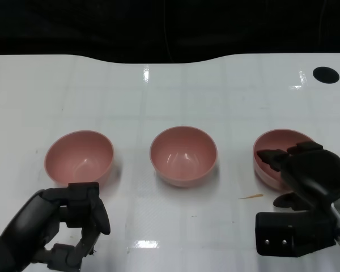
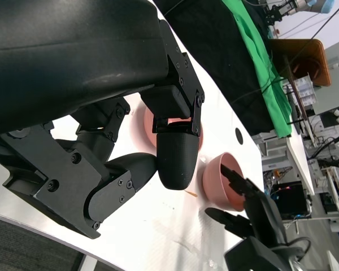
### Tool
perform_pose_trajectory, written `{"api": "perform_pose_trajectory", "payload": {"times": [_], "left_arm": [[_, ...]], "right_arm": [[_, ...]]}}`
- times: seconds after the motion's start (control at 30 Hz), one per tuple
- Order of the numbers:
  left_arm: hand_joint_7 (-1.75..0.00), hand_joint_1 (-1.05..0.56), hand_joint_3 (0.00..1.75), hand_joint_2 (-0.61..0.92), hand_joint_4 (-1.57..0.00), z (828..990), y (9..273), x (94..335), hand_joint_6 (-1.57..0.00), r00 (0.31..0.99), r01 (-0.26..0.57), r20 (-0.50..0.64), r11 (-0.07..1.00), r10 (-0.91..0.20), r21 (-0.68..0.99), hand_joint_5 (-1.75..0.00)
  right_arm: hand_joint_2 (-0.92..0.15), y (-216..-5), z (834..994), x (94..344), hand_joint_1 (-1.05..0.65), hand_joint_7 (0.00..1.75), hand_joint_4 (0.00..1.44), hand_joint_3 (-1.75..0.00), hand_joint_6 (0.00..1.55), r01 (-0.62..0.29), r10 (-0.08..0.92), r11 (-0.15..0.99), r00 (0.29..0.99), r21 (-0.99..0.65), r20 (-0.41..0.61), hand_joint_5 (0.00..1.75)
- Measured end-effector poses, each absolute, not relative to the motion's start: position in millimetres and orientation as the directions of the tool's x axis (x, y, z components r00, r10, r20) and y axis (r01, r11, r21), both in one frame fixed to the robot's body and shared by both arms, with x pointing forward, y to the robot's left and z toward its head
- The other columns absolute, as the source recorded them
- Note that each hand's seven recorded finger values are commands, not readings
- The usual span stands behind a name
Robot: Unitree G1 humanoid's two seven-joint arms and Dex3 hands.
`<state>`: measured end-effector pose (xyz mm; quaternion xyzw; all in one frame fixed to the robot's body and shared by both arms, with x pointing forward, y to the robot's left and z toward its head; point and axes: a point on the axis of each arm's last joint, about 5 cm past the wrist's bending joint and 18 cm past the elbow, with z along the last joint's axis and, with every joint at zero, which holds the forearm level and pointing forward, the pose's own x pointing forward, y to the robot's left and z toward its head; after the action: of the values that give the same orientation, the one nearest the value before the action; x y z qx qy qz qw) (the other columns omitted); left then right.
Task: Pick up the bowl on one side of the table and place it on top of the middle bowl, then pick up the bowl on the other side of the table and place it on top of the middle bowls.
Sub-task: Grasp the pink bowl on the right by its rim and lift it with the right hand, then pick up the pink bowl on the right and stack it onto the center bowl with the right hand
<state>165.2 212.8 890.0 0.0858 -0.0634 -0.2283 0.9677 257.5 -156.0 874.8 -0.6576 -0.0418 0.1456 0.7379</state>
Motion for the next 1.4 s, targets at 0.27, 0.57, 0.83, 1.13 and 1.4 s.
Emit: {"api": "perform_pose_trajectory", "payload": {"times": [0.27,0.57,0.83,1.13,1.4], "left_arm": [[-1.45,-0.19,1.27,0.44,-0.85,892.2,211,165,-0.82,0.883,0.433,0.099,0.879,-0.458,0.2,-1.69],[-1.45,-0.2,1.31,0.41,-0.86,893.4,210,164,-0.84,0.884,0.434,0.095,0.879,-0.458,0.199,-1.69],[-1.45,-0.2,1.32,0.41,-0.86,893.2,210,164,-0.83,0.885,0.432,0.093,0.88,-0.455,0.197,-1.69],[-1.47,-0.21,1.28,0.43,-0.84,893.6,208,163,-0.82,0.885,0.438,0.079,0.877,-0.46,0.197,-1.7],[-1.45,-0.19,1.29,0.42,-0.85,893.8,208,163,-0.81,0.884,0.438,0.083,0.876,-0.461,0.201,-1.7]], "right_arm": [[-0.92,-152,864.4,271,-0.44,0.07,0.84,-0.1,0.78,-0.164,0.272,0.052,0.952,-0.985,-0.144,0.43],[-0.91,-153,858.7,274,-0.23,0.8,0.94,-0.13,1.03,-0.076,0.309,0.126,0.95,-0.989,-0.033,1.68],[-0.38,-149,859.2,272,-0.18,1.74,0.98,-1.23,0.71,0.067,0.365,0.218,0.92,-0.974,0.145,1.75],[-0.49,-135,892.6,273,-0.23,1.75,0.98,-1.06,0.7,0.17,0.439,0.354,0.838,-0.92,0.324,1.75],[-0.4,-115,914.3,269,-0.25,1.69,0.99,-1.19,0.76,0.157,0.51,0.444,0.766,-0.882,0.392,1.75]]}}
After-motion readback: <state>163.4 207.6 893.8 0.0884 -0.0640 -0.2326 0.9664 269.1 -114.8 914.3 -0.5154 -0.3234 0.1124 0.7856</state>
